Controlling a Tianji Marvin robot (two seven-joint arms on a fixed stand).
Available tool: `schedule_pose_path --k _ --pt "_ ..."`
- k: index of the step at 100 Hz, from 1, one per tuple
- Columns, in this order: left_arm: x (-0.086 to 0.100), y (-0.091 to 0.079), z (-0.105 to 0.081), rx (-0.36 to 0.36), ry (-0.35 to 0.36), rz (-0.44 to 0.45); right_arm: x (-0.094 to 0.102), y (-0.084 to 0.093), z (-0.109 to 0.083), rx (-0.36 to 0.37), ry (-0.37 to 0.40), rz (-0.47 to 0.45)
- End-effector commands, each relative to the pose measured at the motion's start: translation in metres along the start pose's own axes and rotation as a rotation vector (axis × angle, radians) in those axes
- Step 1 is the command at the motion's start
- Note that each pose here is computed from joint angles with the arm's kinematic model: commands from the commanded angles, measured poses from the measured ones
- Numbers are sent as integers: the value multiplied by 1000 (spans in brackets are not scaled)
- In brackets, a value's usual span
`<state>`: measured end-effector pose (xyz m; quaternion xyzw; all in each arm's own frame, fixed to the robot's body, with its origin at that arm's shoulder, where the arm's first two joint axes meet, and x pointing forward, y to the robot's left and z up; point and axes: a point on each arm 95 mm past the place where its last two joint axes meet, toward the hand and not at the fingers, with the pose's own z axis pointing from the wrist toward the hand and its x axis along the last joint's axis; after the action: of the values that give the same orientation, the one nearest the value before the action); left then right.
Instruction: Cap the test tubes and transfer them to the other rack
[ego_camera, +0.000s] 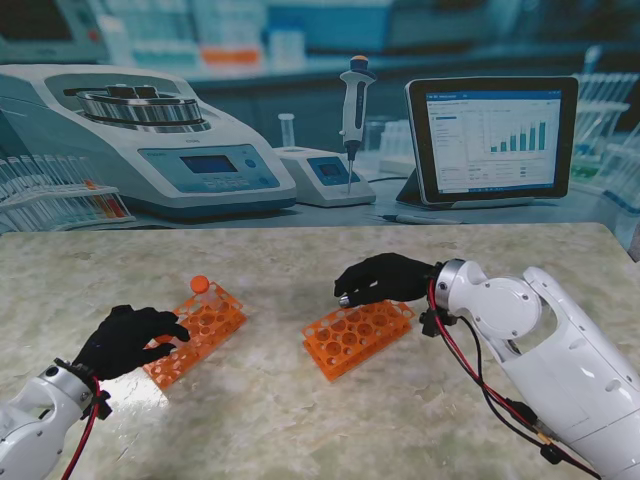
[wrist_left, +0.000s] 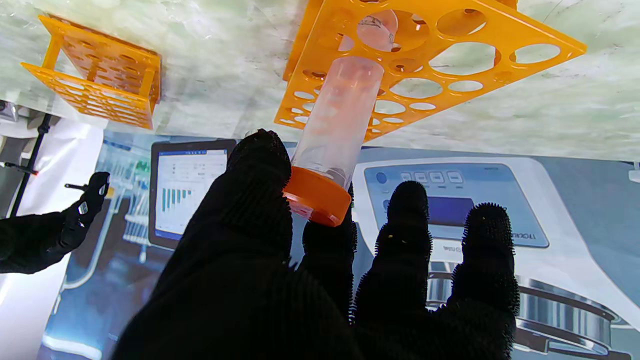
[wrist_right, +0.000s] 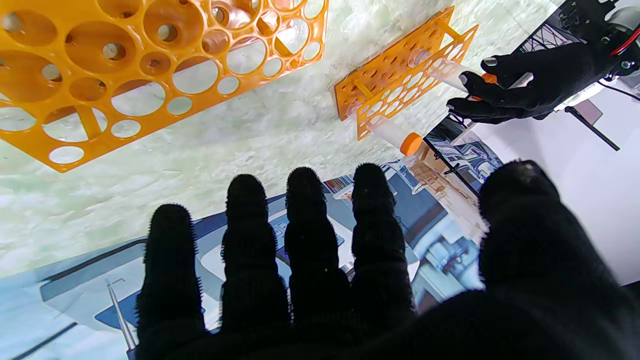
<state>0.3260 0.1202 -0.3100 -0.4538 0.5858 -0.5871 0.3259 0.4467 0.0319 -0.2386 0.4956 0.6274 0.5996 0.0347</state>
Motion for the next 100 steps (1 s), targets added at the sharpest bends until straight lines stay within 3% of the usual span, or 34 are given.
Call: schedule_pose_path --k 1,50,100 --pt "0 2 -1 -7 -1 2 1 -3 -1 10 3 -3" --pt "2 -11 2 5 24 15 5 -3 -8 -4 17 -16" --pt "34 -32 27 84 109 -48 10 -9 -30 -70 23 -44"
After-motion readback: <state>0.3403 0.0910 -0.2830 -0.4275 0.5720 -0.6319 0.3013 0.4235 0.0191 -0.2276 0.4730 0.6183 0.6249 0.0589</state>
